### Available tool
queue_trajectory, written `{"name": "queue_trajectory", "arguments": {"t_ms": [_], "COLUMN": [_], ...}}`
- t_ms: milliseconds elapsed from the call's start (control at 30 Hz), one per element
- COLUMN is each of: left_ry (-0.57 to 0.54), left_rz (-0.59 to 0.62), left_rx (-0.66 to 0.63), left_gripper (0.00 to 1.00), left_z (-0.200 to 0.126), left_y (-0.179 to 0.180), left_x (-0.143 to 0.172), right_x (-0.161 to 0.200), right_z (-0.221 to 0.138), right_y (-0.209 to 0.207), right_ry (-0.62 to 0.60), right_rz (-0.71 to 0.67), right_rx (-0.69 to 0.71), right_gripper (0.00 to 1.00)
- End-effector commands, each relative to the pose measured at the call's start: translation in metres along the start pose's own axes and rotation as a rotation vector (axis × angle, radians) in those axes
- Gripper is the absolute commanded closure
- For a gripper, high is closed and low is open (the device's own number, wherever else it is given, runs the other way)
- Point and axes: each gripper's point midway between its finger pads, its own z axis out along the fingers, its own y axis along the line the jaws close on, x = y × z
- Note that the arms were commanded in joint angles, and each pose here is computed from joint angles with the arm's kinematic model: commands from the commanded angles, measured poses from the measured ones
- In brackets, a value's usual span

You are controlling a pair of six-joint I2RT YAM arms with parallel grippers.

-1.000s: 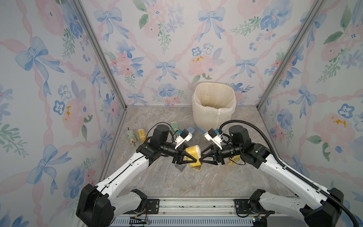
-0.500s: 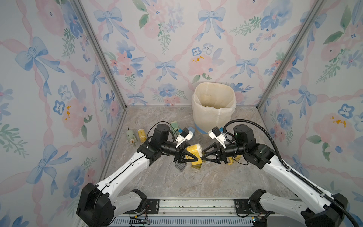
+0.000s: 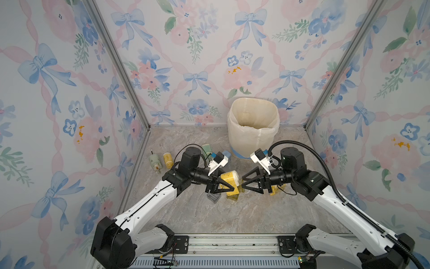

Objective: Take out the pencil sharpener tray and clean the shavings
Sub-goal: Open the container of the pencil sharpener.

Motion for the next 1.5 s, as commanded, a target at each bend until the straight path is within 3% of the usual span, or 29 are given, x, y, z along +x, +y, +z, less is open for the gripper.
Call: {"name": "queue_trajectory", "arguments": {"t_ms": [0,267,467,600,1200,1467], "left_ry": [-0.003,-0.006,-0.008,-0.012,-0.049,-0.109], "left_rz": [0.039,0.047,0.052,0.063,0.134,0.161], "left_rx": [0.025,0.022,0.022,0.026,0.020,-0.149], "left_gripper": [1.00,1.00,1.00,1.00,1.00,1.00], "left_z": [-0.002,-0.003,-0.004,-0.005,-0.020,-0.041], "left_y": [-0.009,-0.010,-0.012,-0.015,-0.029,-0.012], "left_x": [-0.002,-0.004,-0.004,-0.005,-0.017,-0.036], "right_x": [0.003,0.008,0.007,0.005,-0.016,-0.021], "right_z": [0.007,0.023,0.022,0.015,-0.029,-0.044], "right_y": [-0.001,0.003,0.005,0.003,0.016,0.025], "right_ry": [0.018,0.056,0.054,0.037,-0.097,-0.133], "right_rz": [0.024,0.009,0.002,0.006,0.011,-0.021], "right_rx": [0.003,-0.020,-0.023,-0.005,0.010,0.045], "right_gripper": [0.34,0.34,0.53,0.61,0.65,0.66]}}
